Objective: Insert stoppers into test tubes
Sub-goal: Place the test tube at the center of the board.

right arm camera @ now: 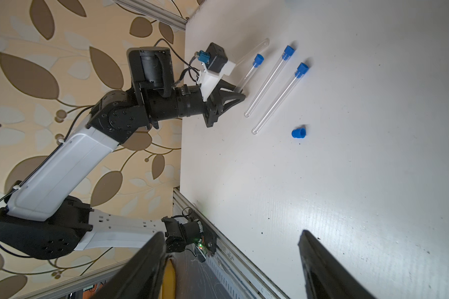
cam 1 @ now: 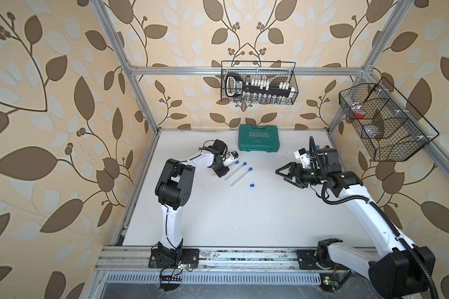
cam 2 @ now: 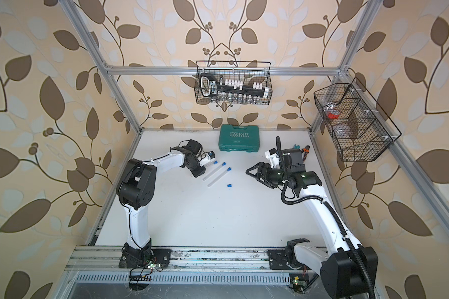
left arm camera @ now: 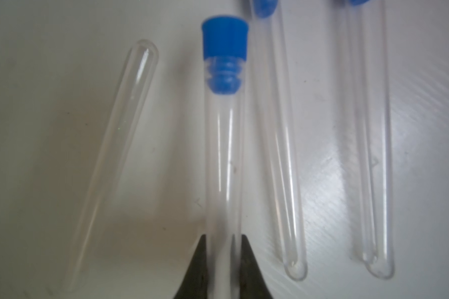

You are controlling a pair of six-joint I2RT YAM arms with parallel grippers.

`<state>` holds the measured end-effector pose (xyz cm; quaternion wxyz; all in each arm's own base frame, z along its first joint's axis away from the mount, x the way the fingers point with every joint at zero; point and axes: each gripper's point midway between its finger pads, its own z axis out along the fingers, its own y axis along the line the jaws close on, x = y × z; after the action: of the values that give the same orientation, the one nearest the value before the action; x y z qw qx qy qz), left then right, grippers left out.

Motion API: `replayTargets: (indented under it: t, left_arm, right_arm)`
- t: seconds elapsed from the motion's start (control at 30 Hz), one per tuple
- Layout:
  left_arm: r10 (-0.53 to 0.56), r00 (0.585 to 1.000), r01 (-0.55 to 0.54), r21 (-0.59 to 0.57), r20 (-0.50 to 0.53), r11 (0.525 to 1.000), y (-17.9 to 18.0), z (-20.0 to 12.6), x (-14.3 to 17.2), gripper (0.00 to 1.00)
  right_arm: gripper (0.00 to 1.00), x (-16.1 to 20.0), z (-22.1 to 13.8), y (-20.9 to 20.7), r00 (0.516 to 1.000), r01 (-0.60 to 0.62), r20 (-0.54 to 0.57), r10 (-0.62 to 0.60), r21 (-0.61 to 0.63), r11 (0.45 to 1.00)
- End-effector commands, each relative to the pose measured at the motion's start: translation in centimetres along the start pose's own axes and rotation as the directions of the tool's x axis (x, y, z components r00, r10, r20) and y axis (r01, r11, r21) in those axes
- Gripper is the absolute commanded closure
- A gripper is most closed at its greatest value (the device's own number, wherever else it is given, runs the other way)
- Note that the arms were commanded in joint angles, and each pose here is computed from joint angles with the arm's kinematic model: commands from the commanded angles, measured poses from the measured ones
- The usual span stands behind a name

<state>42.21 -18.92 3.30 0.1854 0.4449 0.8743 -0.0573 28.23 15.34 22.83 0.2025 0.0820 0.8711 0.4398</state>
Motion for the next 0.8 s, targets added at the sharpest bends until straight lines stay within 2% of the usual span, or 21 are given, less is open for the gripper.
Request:
replayTargets:
  t: [0.0, 0.27, 0.6, 0.77]
  left_arm:
    - [-0.003, 1.000, 0.002, 0.020, 0.029, 1.000, 0.1, -0.2, -1.2, 0.89]
    - [-0.031, 0.999, 0.030, 0.025, 0.008, 0.999, 0.4, 1.2, -1.1, 0.86]
    - [-0.038, 0.999, 0.038, 0.014, -0.036, 0.999, 0.2, 1.7, 0.0, 0.72]
    - [-0.038, 0.999, 0.038, 0.007, -0.032, 0.999, 0.3, 1.7, -0.1, 0.71]
  right_arm:
    - [0.22, 0.3, 0.1, -0.1, 1.000, -0.020, -0.011, 0.020, -0.018, 1.000]
    - [0.22, 0.3, 0.0, 0.2, 1.000, -0.017, -0.013, 0.017, -0.020, 1.000]
    - [0.22, 0.3, 0.0, 0.4, 1.000, -0.015, -0.021, 0.014, -0.035, 0.999]
    - [0.22, 0.4, 0.0, 0.5, 1.000, -0.014, -0.022, 0.013, -0.038, 0.999]
